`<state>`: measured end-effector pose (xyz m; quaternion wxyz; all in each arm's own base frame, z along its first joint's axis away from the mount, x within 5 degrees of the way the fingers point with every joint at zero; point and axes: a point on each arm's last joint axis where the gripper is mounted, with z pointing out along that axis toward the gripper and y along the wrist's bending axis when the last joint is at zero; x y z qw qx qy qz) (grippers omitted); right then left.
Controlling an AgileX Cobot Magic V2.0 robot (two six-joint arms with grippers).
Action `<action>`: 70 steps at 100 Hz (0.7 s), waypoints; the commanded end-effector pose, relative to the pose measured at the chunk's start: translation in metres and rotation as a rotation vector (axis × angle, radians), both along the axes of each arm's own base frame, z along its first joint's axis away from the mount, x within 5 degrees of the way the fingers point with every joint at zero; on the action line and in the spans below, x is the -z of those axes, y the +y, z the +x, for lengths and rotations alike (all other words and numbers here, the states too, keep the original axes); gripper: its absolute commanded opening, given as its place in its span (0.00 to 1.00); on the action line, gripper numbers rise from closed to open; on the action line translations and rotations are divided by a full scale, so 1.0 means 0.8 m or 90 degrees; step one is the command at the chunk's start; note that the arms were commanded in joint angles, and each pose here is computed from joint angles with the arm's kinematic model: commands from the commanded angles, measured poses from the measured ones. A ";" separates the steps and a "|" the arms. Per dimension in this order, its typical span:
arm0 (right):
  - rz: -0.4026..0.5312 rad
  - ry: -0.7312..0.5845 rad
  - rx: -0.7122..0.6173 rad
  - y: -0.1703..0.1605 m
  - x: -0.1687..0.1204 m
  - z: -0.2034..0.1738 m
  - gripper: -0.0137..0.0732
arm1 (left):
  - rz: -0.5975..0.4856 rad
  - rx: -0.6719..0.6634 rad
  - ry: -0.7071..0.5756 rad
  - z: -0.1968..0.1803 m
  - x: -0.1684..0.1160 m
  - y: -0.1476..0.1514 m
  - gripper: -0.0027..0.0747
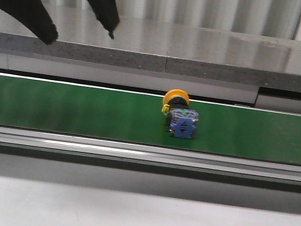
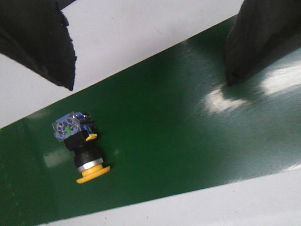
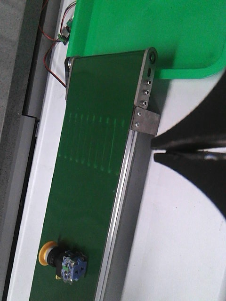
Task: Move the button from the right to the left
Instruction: 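Lower the open left gripper over the button on the belt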
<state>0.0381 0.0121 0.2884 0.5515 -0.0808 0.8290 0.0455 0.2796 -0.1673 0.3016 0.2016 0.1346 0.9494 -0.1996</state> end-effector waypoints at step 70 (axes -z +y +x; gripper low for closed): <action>0.003 -0.055 0.003 0.000 -0.016 0.003 0.08 | 0.033 -0.029 0.068 0.034 0.016 -0.106 0.83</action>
